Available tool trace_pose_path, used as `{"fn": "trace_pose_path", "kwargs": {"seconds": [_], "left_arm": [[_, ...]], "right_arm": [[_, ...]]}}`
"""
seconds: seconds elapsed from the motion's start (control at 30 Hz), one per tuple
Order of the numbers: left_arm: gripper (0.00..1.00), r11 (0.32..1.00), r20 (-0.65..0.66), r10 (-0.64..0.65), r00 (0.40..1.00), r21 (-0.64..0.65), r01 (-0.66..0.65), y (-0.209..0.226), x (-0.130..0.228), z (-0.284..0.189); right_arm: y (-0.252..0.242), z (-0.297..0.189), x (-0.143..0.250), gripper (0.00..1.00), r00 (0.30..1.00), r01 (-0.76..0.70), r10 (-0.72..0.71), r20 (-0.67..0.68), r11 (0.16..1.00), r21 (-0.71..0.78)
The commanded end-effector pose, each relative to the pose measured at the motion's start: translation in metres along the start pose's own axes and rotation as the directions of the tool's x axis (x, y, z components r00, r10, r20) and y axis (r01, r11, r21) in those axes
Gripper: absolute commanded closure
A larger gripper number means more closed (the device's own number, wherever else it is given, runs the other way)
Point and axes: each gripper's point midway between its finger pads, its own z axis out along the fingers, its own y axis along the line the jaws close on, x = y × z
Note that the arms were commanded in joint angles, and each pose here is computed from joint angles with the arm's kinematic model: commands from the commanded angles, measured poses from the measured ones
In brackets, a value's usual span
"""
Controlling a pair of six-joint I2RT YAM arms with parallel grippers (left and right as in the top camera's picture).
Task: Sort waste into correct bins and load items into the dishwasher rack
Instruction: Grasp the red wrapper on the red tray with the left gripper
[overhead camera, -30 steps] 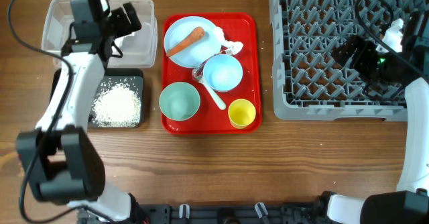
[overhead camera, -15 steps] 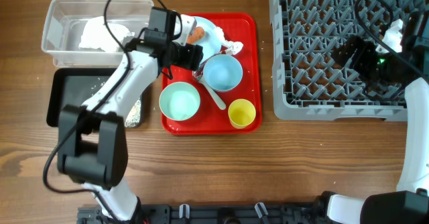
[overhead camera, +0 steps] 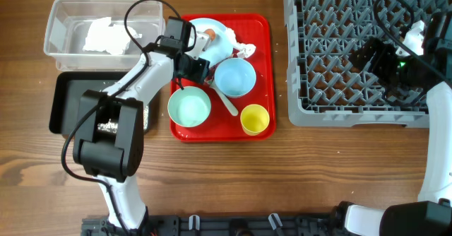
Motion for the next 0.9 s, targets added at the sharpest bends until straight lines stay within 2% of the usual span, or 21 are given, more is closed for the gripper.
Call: {"fn": "trace_pose_path", "kwargs": {"seconds": [0.0,0.13,0.57,0.63,0.7,0.87], "left_arm": [[0.45,0.998,-0.022,0.012,1.0,0.058,-0.011,-0.009,0.007,0.006],[0.45,0.993,-0.012,0.015,1.0,0.121,-0.014,-0.02,0.005,0.005],[0.45,0.987,-0.048,0.067,0.997,0.152,-0.059,-0.047,0.014,0.013],[0.49,0.984,-0.056,0.084,0.995,0.16,-0.074,-0.055,0.016,0.019],[0.6,0.985,-0.054,0.091,0.994,0.151,-0.082,-0.056,0.016,0.021],[0.79,0.985,-0.036,0.094,0.995,0.15,-0.088,-0.056,0.011,0.022]], "right_arm": [[-0.001,-0.001,-0.005,0.0,1.0,0.017,-0.017,0.012,1.0,0.015],[-0.001,-0.001,-0.005,0.0,1.0,0.017,-0.017,0.012,1.0,0.015],[-0.001,-0.001,-0.006,0.0,1.0,0.018,-0.018,0.014,1.0,0.014],[-0.001,-0.001,-0.006,0.0,1.0,0.017,-0.018,0.014,1.0,0.014],[-0.001,-0.001,-0.006,0.0,1.0,0.018,-0.018,0.014,1.0,0.014],[-0.001,-0.001,-0.005,0.0,1.0,0.017,-0.017,0.011,1.0,0.015]]}}
